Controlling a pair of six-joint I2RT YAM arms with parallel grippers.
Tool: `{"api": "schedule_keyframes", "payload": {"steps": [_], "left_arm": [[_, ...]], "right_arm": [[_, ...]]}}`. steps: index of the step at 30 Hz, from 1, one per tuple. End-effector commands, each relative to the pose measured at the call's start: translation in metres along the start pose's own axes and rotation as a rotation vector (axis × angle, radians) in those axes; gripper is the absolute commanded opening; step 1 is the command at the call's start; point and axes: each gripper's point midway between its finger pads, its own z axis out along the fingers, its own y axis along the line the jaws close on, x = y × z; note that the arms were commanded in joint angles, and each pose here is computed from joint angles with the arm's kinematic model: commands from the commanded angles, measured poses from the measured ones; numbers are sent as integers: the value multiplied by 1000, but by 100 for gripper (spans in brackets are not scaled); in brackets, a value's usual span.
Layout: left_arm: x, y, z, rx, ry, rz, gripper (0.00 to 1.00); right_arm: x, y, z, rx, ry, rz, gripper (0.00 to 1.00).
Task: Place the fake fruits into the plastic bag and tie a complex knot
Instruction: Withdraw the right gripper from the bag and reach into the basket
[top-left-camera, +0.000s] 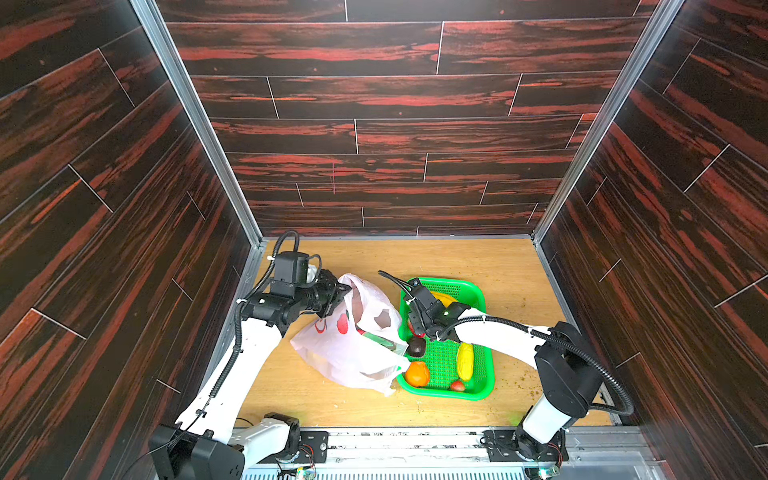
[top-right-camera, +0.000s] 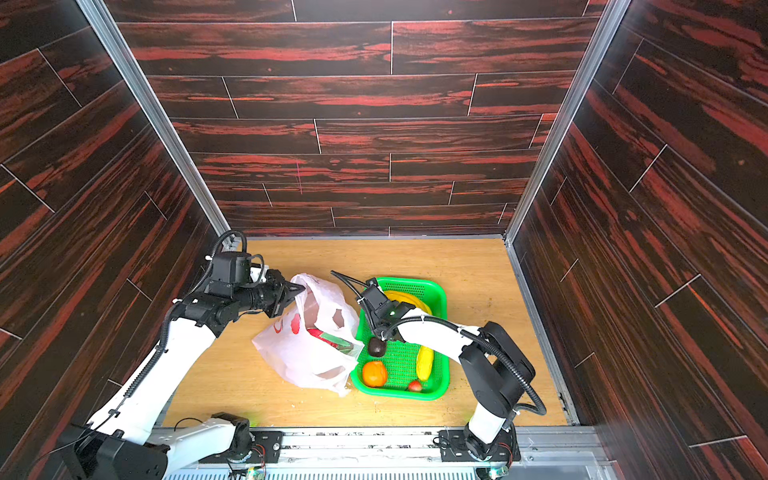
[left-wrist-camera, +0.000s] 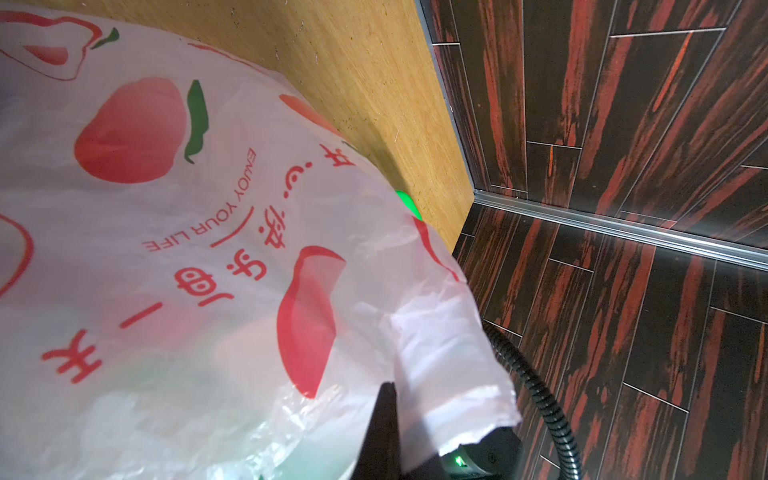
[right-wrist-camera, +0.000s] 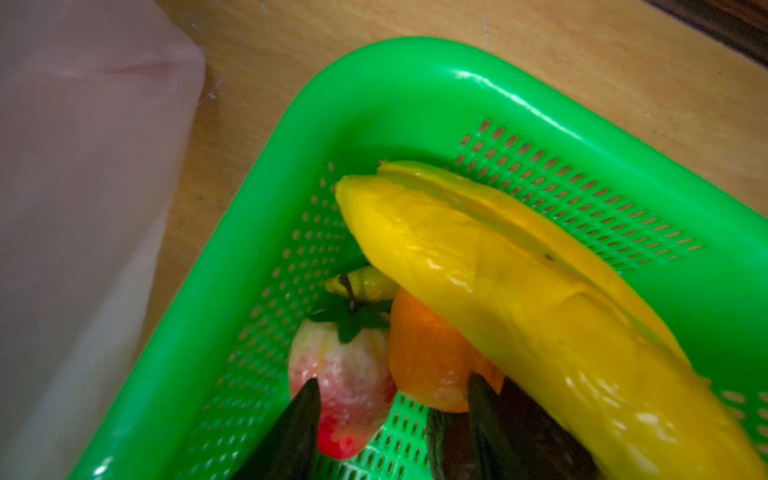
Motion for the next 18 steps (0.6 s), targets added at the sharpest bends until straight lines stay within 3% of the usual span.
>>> {"api": "schedule_keyframes", "payload": {"steps": [1, 18], "left_arm": [[2, 2, 1, -1, 5, 1, 0], [2, 3, 1, -4, 5, -3, 0]], "right_arm": [[-2, -10, 4, 65, -2, -10, 62], [0, -4, 24, 55, 12, -10, 68]]}}
